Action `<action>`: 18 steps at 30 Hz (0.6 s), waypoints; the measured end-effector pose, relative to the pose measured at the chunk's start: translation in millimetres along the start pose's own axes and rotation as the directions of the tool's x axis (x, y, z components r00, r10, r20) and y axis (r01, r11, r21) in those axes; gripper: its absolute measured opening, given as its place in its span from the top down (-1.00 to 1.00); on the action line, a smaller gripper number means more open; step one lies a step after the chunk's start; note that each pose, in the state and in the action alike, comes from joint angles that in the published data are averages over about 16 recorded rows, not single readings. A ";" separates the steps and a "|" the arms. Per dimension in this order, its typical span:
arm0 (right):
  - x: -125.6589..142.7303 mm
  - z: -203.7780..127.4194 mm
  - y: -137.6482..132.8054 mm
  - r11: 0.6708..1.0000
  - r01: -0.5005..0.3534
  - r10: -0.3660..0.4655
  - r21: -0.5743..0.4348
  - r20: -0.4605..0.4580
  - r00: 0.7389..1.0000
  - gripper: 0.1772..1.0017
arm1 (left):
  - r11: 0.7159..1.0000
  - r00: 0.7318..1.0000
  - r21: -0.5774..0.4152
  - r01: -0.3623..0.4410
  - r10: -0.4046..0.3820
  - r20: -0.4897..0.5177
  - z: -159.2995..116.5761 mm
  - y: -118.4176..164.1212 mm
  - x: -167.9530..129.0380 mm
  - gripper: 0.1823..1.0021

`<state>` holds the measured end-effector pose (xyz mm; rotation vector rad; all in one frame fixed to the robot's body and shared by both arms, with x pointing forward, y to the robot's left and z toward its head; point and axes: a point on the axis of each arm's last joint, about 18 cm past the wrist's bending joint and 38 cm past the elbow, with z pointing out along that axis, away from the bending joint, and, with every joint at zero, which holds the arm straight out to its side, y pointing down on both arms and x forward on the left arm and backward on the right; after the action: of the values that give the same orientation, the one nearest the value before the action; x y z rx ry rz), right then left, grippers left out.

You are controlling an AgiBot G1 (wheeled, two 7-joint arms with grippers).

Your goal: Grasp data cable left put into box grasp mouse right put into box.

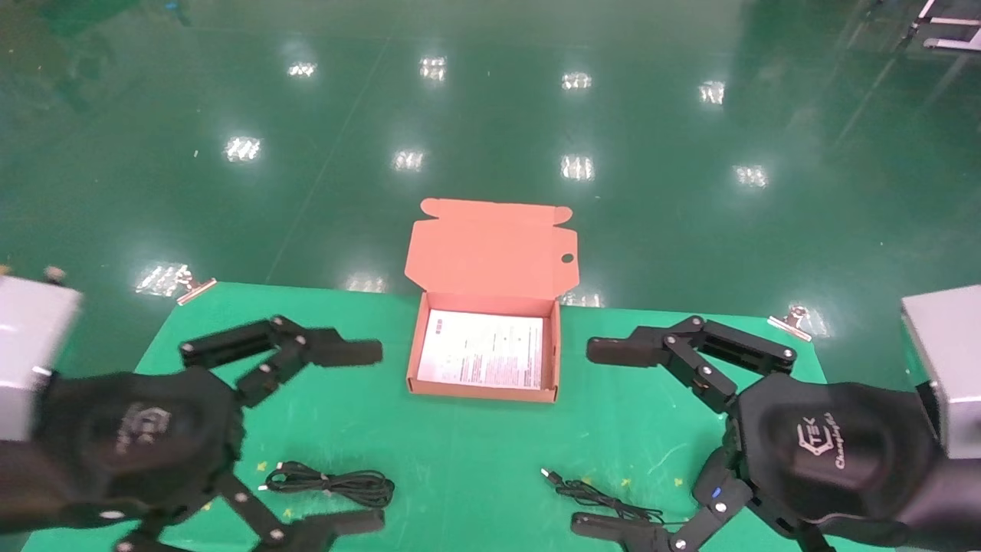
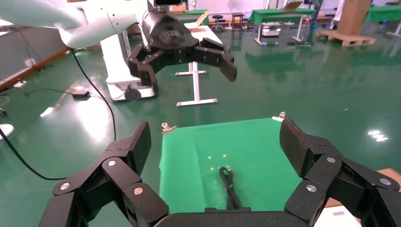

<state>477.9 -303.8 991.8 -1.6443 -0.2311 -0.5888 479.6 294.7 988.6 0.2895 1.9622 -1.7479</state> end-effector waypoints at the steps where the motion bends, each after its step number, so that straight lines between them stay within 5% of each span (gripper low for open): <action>1: 0.3 -0.1 0.6 1.000 0.008 -0.008 -0.016 0.001 1.000 -1.00 | 1.000 1.000 -0.012 -0.003 0.003 -0.004 1.4 1.3 -0.3 -1.00; 10: 7.8 5.3 14.5 0.948 0.173 -0.158 -0.268 0.074 0.985 -1.00 | 0.981 0.998 -0.190 -0.049 0.039 -0.054 18.6 17.5 -7.2 -1.00; 18: 25.4 16.8 37.7 0.769 0.388 -0.296 -0.507 0.255 0.920 -1.00 | 0.910 0.992 -0.401 -0.106 0.072 -0.100 33.7 38.0 -21.3 -1.00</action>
<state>521.3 -298.6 971.0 -2.2411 -0.5313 -0.8581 522.9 271.3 964.0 0.3026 2.2744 -1.2463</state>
